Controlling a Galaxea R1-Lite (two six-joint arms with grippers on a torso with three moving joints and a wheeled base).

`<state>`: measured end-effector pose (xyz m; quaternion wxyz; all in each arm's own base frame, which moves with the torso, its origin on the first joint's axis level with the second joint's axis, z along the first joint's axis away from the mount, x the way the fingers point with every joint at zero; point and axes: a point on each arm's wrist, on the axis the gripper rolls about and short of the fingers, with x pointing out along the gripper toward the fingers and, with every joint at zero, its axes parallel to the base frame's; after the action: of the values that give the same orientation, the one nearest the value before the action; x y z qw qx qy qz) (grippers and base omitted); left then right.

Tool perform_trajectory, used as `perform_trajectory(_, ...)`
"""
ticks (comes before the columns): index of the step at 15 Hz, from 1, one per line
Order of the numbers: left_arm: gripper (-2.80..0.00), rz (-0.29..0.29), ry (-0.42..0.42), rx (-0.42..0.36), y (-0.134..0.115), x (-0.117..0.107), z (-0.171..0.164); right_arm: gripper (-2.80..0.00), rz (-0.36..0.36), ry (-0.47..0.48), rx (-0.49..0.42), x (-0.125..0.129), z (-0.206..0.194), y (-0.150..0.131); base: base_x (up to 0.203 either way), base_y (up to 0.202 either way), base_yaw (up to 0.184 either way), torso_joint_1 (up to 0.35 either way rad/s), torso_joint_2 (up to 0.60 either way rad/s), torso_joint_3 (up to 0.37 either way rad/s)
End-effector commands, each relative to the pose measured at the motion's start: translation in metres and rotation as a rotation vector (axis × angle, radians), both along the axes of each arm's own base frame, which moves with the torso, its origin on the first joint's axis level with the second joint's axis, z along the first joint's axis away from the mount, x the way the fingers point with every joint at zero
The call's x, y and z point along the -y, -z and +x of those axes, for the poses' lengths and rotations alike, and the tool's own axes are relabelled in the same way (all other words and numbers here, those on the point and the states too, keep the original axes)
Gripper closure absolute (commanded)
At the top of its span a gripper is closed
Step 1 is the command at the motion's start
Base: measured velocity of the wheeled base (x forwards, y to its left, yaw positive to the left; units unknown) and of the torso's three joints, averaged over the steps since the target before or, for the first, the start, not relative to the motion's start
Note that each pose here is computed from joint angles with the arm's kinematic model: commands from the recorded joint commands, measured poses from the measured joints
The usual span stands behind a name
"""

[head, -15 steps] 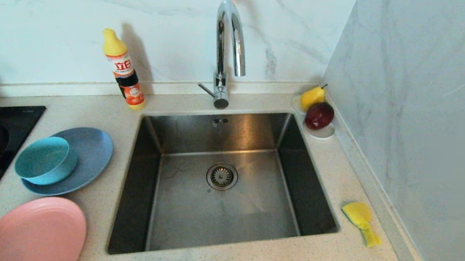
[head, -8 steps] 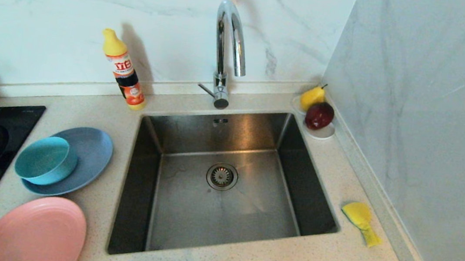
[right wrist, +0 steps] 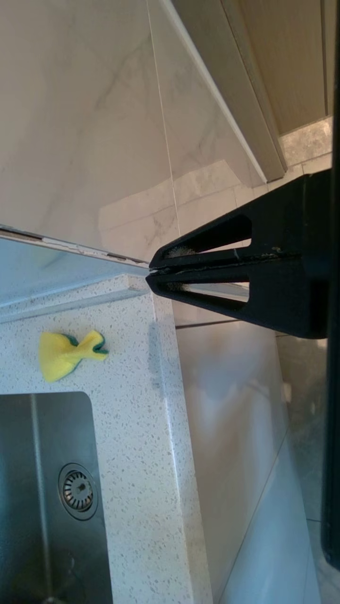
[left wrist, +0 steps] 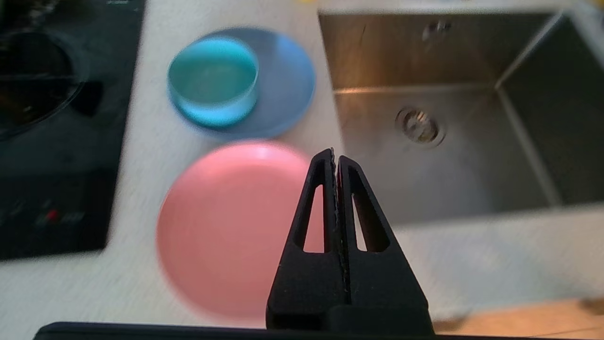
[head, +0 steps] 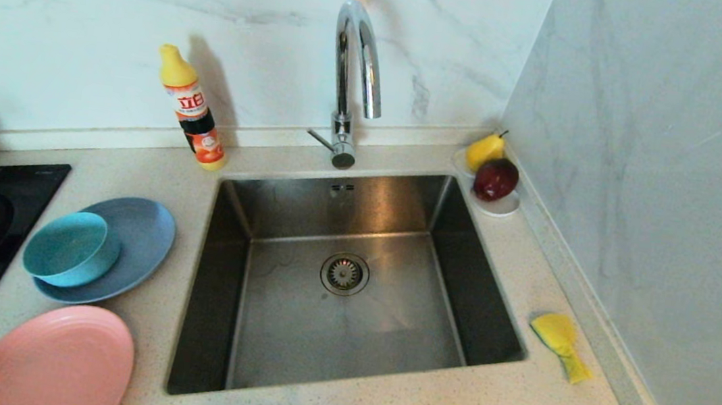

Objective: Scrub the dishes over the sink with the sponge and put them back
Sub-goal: Grab the dish soap

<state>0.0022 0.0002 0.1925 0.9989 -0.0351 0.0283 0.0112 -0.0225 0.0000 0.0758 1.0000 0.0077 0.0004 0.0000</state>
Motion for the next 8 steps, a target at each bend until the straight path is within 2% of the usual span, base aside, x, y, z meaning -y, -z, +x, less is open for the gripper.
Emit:
perform_trajectory(1,0.0,-0.03,-0.007,-0.124,-0.035,-0.001,0.061,0.0,0.0,0.0,0.001,0.0,0.0,0.0,0.0,0.0,0.0,0.0,0.0,0.0)
perform_trajectory(4,0.0,-0.047,-0.012,-0.137,-0.067,-0.001,0.121,0.0,0.0,0.0,0.001,0.0,0.0,0.0,0.0,0.0,0.0,0.0,0.0,0.0)
perform_trajectory(6,0.0,-0.049,-0.013,-0.165,-0.07,-0.002,0.161,0.0,0.0,0.0,0.001,0.0,0.0,0.0,0.0,0.0,0.0,0.0,0.0,0.0)
perform_trajectory(8,0.0,-0.043,-0.036,-0.188,-0.063,-0.001,0.205,0.0,0.0,0.0,0.001,0.0,0.0,0.0,0.0,0.0,0.0,0.0,0.0,0.0)
